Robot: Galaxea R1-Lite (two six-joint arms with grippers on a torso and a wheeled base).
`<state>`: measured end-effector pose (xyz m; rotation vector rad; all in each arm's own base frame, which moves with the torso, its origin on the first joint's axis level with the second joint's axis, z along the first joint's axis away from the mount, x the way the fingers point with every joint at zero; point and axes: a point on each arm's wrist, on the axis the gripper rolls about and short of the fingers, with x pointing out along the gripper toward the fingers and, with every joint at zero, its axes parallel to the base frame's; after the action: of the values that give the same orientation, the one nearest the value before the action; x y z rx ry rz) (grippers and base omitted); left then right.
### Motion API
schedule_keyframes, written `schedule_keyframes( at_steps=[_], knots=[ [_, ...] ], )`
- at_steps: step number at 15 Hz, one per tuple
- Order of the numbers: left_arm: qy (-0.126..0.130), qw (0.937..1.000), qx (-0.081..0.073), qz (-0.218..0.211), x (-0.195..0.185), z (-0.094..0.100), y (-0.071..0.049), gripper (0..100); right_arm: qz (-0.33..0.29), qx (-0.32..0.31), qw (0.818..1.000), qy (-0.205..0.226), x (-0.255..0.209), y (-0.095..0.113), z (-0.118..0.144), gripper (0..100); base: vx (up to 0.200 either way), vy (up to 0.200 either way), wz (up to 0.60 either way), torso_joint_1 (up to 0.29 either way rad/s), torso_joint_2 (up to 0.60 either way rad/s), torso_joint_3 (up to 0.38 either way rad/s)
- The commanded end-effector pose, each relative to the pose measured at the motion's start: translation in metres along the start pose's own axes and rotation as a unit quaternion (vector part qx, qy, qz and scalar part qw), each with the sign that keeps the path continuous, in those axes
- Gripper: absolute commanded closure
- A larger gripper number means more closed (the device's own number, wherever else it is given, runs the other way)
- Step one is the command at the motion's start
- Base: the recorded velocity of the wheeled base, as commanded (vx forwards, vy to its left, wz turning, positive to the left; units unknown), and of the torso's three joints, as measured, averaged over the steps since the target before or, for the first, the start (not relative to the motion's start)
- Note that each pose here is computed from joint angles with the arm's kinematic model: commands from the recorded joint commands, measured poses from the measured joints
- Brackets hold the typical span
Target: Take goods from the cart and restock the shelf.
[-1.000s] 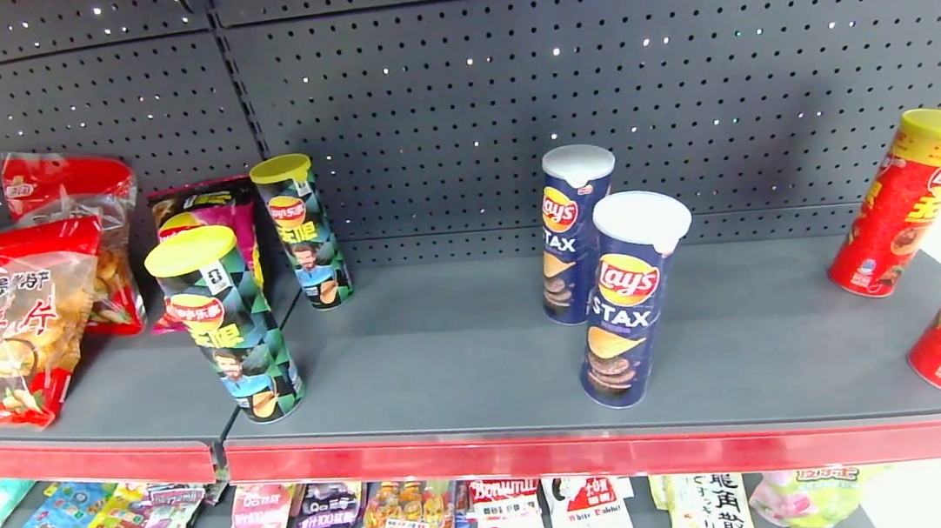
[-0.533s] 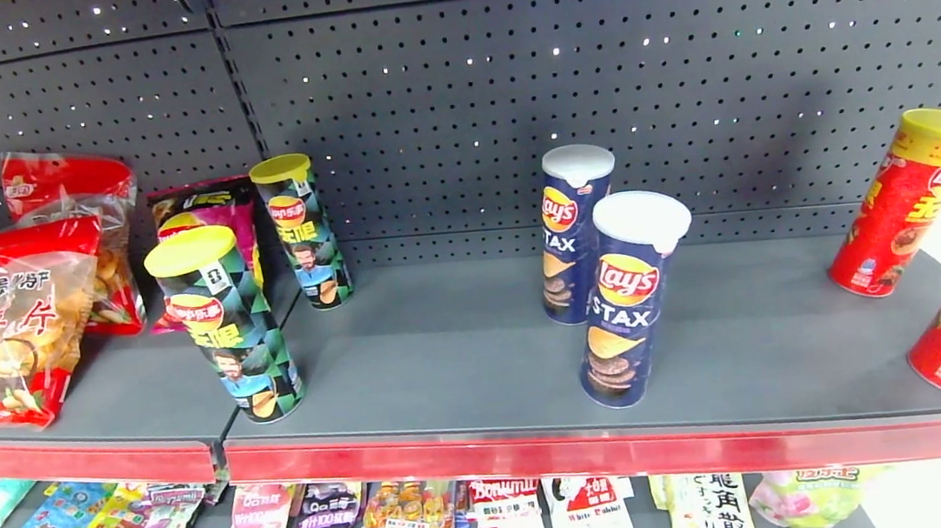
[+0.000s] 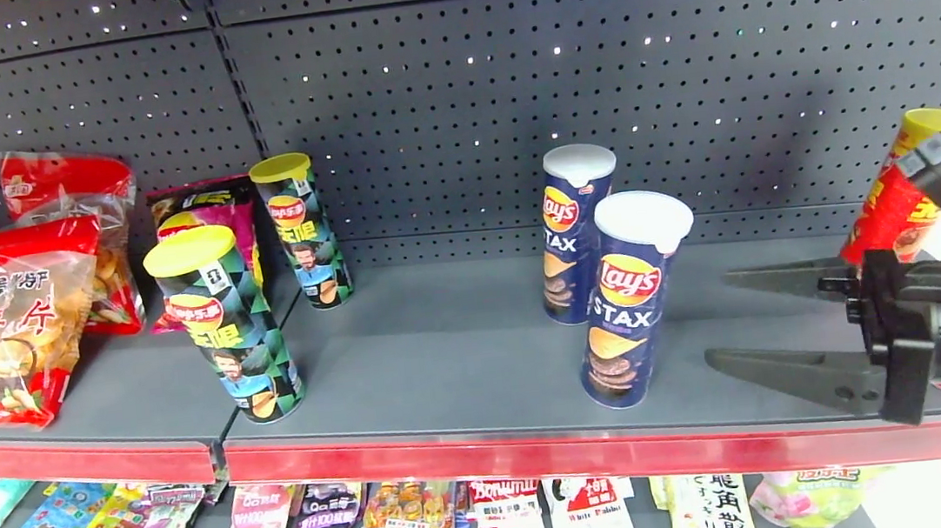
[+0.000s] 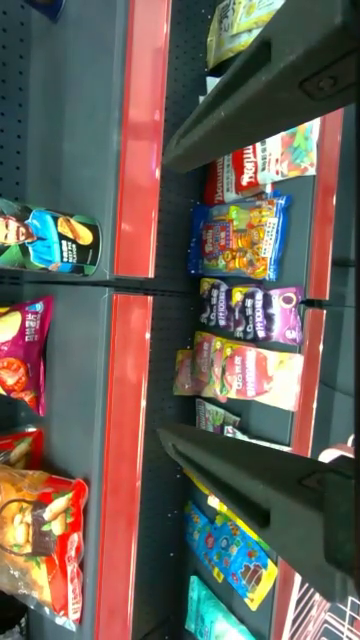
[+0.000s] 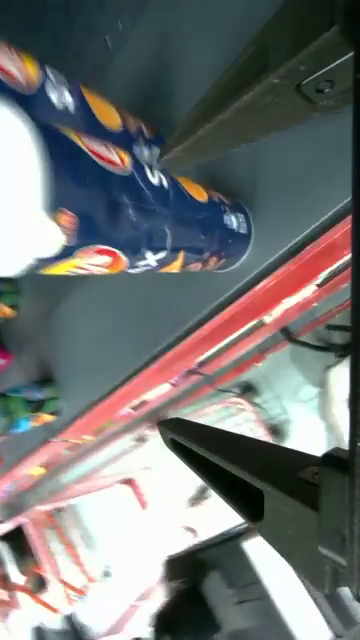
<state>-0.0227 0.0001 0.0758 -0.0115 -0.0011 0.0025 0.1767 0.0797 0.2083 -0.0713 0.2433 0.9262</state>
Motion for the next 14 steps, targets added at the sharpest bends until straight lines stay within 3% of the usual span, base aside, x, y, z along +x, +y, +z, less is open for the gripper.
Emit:
schedule_keyframes(
  at_steps=[1, 5, 14],
  knots=[
    [-0.001, 1.0, 0.0, 0.0, 0.0, 0.0, 0.0, 0, 0.006, 0.013, 1.0, 0.028, 0.017, -0.012, -0.01, 0, 0.0, 0.0, 0.0, 0.0, 0.0, 0.0],
    [-0.001, 1.0, 0.0, 0.0, 0.0, 0.0, 0.0, 0, 0.042, -0.008, 0.999, 0.015, 0.03, -0.022, -0.013, 0, 0.0, 0.0, 0.0, 0.0, 0.0, 0.0],
    [-0.001, 1.0, 0.0, -0.001, 0.0, 0.0, 0.0, 0, 0.012, -0.019, 1.0, 0.017, 0.048, -0.038, -0.015, 0, 0.0, 0.0, 0.0, 0.0, 0.0, 0.0]
  ],
)
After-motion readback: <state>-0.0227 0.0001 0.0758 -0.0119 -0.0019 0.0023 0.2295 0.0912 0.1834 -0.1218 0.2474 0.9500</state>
